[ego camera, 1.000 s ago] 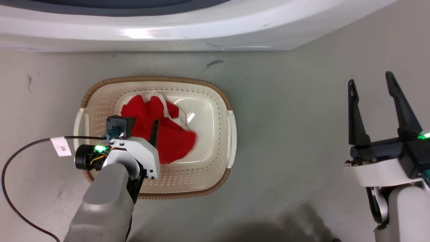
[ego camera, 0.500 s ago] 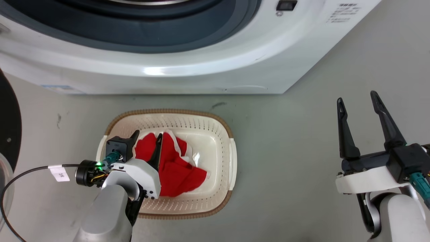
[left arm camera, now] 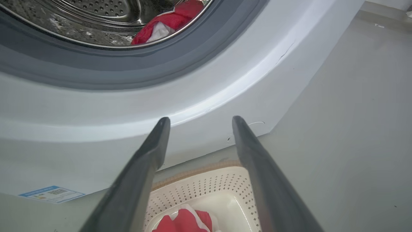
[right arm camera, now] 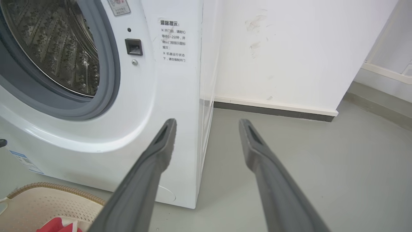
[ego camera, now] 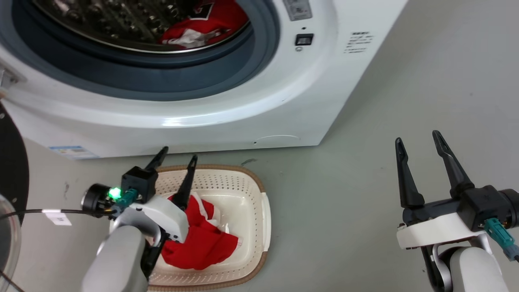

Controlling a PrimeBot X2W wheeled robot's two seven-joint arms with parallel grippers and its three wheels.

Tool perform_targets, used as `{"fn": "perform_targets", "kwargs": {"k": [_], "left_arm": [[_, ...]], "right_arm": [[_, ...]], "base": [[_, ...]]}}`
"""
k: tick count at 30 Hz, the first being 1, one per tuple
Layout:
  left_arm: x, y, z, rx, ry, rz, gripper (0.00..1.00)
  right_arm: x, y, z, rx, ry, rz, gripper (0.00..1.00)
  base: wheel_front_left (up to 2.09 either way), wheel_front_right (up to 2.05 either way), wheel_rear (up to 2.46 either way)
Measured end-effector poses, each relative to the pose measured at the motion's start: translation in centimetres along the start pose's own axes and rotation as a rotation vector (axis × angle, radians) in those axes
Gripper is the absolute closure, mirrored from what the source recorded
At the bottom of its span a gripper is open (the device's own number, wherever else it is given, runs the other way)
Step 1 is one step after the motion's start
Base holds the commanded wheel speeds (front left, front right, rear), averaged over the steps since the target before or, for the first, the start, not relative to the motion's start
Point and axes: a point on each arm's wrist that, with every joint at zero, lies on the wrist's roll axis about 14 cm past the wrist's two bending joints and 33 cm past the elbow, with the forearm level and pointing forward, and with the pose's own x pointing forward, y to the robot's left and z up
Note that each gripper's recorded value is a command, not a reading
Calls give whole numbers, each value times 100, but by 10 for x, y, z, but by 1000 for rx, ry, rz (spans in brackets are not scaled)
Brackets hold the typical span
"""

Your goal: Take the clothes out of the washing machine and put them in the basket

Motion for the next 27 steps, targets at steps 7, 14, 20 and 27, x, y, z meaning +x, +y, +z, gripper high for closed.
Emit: {"fn": "perform_targets", "kwargs": {"k": [7, 14, 20, 27], "left_arm": [[31, -1, 41, 66, -86, -67, 0], [88, 19, 74, 127, -36, -78, 0], [145, 38, 78, 148, 117, -66, 0], [209, 64, 88, 100, 247, -36, 0]], "right_arm": [[-16, -19, 3, 14, 5, -62, 0], [-27, -38, -12, 19, 54, -125, 0], [-29, -54, -32, 24, 112, -175, 0], [-28, -67, -59, 27, 188, -214, 0]], "base": [[0, 0, 0], [0, 0, 0], [0, 0, 0], [0, 0, 0]]}}
